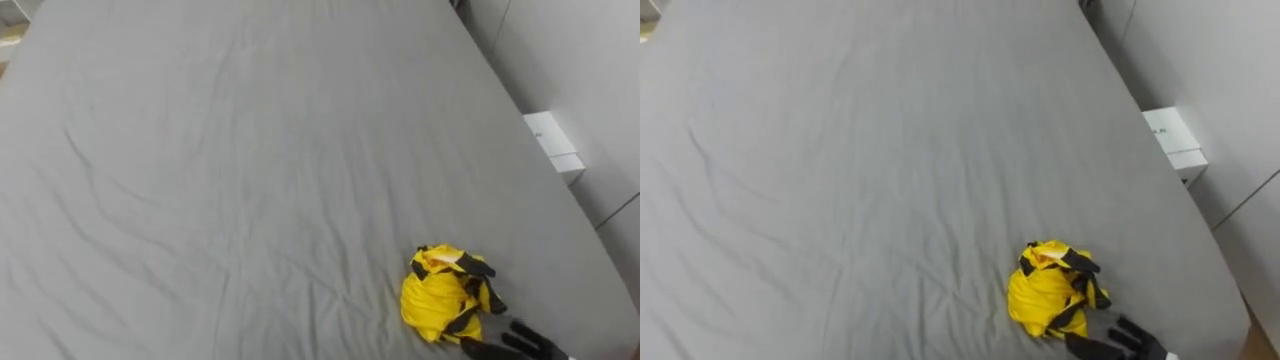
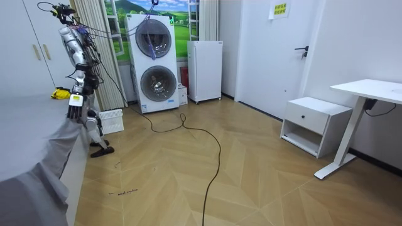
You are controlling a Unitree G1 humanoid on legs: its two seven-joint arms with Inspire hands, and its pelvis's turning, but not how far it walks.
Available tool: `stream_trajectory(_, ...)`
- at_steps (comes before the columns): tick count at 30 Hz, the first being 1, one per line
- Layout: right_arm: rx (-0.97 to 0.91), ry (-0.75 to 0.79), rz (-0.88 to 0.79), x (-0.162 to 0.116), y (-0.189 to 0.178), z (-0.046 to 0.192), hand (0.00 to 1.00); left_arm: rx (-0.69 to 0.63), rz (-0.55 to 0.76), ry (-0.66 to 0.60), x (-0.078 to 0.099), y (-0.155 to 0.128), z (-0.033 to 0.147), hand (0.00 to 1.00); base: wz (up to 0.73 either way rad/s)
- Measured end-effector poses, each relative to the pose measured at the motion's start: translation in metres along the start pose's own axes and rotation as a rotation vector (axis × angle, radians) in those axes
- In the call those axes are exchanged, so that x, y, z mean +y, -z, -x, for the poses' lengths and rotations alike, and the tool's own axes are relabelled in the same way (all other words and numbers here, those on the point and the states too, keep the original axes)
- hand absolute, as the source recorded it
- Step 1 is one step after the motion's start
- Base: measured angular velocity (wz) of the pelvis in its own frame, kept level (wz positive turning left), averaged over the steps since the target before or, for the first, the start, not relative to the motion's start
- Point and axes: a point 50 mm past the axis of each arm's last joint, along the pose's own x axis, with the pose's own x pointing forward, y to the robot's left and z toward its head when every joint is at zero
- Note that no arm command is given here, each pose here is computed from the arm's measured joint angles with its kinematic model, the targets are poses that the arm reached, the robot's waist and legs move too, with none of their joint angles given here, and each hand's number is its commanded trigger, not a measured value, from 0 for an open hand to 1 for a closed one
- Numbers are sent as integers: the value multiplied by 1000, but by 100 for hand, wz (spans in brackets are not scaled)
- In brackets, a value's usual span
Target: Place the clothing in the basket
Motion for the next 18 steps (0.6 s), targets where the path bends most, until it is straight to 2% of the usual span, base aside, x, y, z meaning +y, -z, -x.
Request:
stream_trajectory(6, -130, -8, -44, 16, -36, 0, 0, -1, 7, 0, -1, -3, -1, 0, 3)
stream_trajectory(8, -188, -19, -8, 19, -40, 2, 0, -5, 8, -3, -1, -5, -2, 0, 5)
stream_trajectory(12, -325, -123, 41, 36, -58, 8, 0, -3, 6, -2, -2, -7, -3, 0, 8)
stream_trajectory(18, -387, -300, 97, 60, -68, 18, 0, 25, 5, -3, -1, -4, -4, 0, 18)
